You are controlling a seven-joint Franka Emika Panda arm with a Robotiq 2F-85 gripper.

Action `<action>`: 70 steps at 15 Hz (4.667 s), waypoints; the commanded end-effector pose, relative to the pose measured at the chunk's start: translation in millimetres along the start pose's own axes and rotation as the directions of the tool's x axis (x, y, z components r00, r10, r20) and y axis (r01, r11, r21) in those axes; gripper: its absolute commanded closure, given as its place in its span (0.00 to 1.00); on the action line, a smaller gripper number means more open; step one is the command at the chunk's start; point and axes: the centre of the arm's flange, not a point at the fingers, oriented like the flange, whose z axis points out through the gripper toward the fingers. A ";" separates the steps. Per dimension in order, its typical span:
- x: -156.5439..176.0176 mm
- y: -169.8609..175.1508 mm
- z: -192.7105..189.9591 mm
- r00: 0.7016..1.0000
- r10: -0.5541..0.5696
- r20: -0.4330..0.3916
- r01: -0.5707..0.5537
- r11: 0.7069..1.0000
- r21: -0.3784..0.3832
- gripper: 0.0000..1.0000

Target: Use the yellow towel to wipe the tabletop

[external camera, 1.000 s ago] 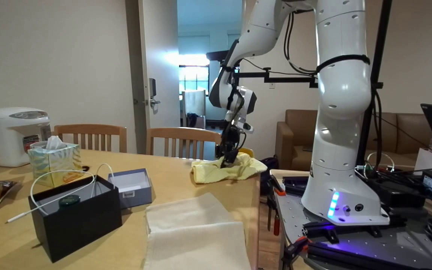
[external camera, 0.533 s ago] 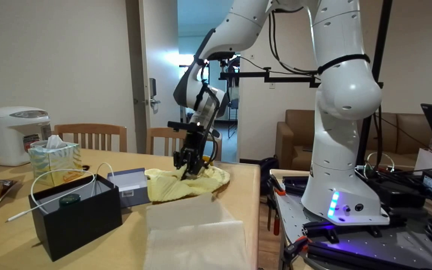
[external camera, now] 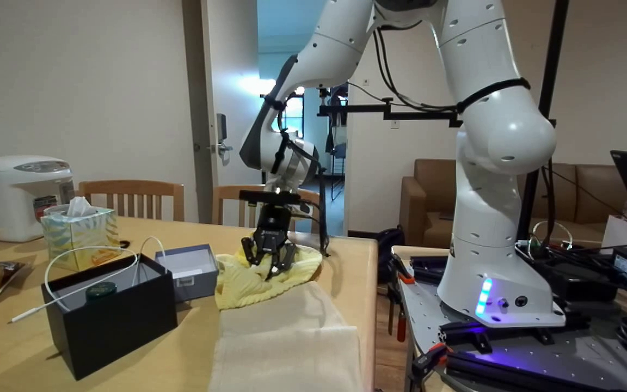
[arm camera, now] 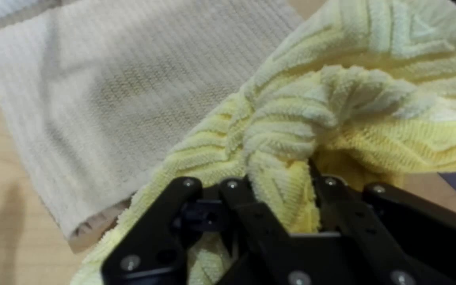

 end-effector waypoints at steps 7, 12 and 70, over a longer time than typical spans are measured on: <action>30.5 13.7 -38.6 0.962 0.111 -0.250 -0.145 0.982 -0.119 0.93; 44.2 8.2 -52.8 0.885 0.230 -0.405 -0.293 0.951 -0.100 0.93; -113.8 48.1 -108.1 0.908 -0.303 -0.290 0.332 0.942 0.054 0.00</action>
